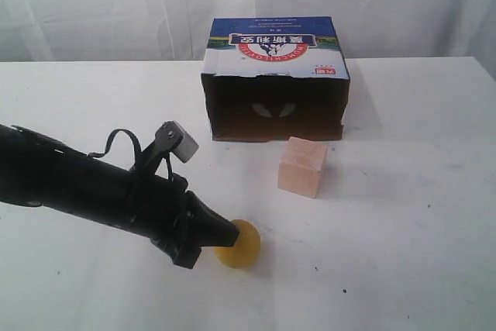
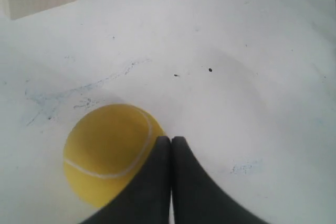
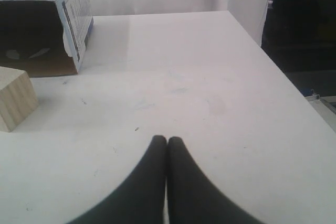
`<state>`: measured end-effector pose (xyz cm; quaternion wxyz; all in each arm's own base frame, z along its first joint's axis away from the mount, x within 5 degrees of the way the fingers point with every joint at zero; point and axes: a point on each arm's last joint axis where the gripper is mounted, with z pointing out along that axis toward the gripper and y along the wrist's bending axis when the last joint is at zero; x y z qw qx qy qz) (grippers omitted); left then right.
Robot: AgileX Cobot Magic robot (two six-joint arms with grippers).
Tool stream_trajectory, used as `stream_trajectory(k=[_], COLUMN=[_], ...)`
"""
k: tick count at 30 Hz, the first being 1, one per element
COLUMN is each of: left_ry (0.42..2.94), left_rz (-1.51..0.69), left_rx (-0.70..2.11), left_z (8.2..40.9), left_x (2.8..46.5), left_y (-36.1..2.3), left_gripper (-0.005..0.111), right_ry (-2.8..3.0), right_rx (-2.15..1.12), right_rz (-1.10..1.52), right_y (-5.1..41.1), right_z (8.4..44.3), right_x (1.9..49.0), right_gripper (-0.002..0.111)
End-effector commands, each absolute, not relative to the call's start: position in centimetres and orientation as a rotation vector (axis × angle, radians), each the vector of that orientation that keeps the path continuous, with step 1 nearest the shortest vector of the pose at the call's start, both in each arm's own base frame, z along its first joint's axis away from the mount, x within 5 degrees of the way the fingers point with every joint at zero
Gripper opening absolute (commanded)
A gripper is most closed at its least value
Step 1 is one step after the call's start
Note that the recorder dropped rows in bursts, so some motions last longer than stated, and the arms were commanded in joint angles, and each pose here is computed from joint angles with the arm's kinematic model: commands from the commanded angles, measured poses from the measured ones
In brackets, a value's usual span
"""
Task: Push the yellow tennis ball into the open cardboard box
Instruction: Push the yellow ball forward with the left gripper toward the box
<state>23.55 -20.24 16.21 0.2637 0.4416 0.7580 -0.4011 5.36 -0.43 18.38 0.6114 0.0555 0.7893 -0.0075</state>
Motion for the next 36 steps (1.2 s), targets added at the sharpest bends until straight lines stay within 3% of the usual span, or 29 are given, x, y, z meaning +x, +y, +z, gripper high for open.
stream_trajectory(k=[1, 9, 17, 28, 36], left_ry=[2.066, 2.054, 1.983, 1.850, 1.809], left_rz=[-1.118, -1.030, -0.891, -0.878, -0.926], left_rx=[1.205, 1.188, 1.142, 1.117, 1.153], left_z=[14.9, 13.5, 14.7, 17.9, 17.5], left_x=[23.4, 24.3, 26.7, 29.6, 29.5], left_y=[-20.5, -20.5, -21.0, -22.7, -23.1], left_gripper=[0.000, 0.000, 0.000, 0.000, 0.000], right_ry=[1.815, 1.815, 1.815, 1.815, 1.815], right_rx=[0.133, 0.133, 0.133, 0.133, 0.133], right_rz=[-0.022, -0.022, -0.022, -0.022, -0.022], right_y=[-0.5, -0.5, -0.5, -0.5, -0.5], right_z=[18.3, 18.3, 18.3, 18.3, 18.3], right_x=[5.3, 5.3, 5.3, 5.3, 5.3], right_gripper=[0.000, 0.000, 0.000, 0.000, 0.000])
